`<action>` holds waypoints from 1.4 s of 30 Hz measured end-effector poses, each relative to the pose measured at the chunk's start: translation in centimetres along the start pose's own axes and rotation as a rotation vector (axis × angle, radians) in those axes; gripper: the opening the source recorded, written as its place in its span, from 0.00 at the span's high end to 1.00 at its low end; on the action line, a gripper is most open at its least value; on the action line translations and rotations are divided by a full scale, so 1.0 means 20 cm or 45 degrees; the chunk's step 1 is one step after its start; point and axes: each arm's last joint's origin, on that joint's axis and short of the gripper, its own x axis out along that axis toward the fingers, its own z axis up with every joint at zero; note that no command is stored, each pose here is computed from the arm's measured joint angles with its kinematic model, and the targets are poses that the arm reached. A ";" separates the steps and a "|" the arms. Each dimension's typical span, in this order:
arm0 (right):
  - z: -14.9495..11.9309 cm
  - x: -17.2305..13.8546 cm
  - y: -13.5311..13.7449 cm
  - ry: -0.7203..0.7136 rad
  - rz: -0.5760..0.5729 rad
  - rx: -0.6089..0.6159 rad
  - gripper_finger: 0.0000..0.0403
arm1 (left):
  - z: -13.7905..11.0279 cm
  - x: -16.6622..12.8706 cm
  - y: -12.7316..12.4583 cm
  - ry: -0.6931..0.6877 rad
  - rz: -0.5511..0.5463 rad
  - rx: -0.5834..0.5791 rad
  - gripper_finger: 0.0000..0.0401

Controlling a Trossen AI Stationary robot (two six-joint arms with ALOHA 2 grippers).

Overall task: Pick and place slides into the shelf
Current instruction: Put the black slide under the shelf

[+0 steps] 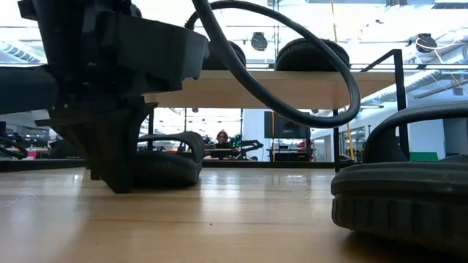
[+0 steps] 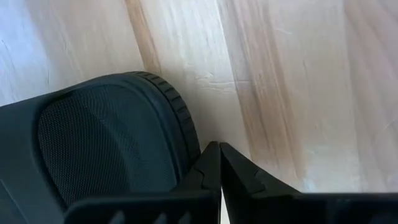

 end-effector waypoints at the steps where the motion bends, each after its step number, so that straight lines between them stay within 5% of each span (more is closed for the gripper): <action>1: 0.00 0.00 0.00 0.000 0.000 0.001 1.00 | 0.00 0.00 0.01 0.001 0.000 0.004 1.00; 18: 0.00 0.00 0.00 0.009 0.004 0.033 1.00 | -0.01 -0.03 -0.01 -0.023 0.020 0.074 1.00; 26: 0.00 0.00 0.00 0.009 0.004 0.033 1.00 | -0.10 -0.42 -0.10 -0.364 -0.002 0.168 1.00; 31: 0.00 0.00 0.00 0.009 0.004 0.038 1.00 | -0.15 -0.72 -0.13 -0.773 0.009 0.406 1.00; 37: 0.00 0.00 0.00 0.009 0.003 0.030 1.00 | -0.24 -0.93 0.08 -1.002 0.185 0.544 1.00; 42: 0.00 0.00 0.00 0.009 0.003 0.021 1.00 | -0.50 -0.99 0.34 -1.104 0.255 0.353 1.00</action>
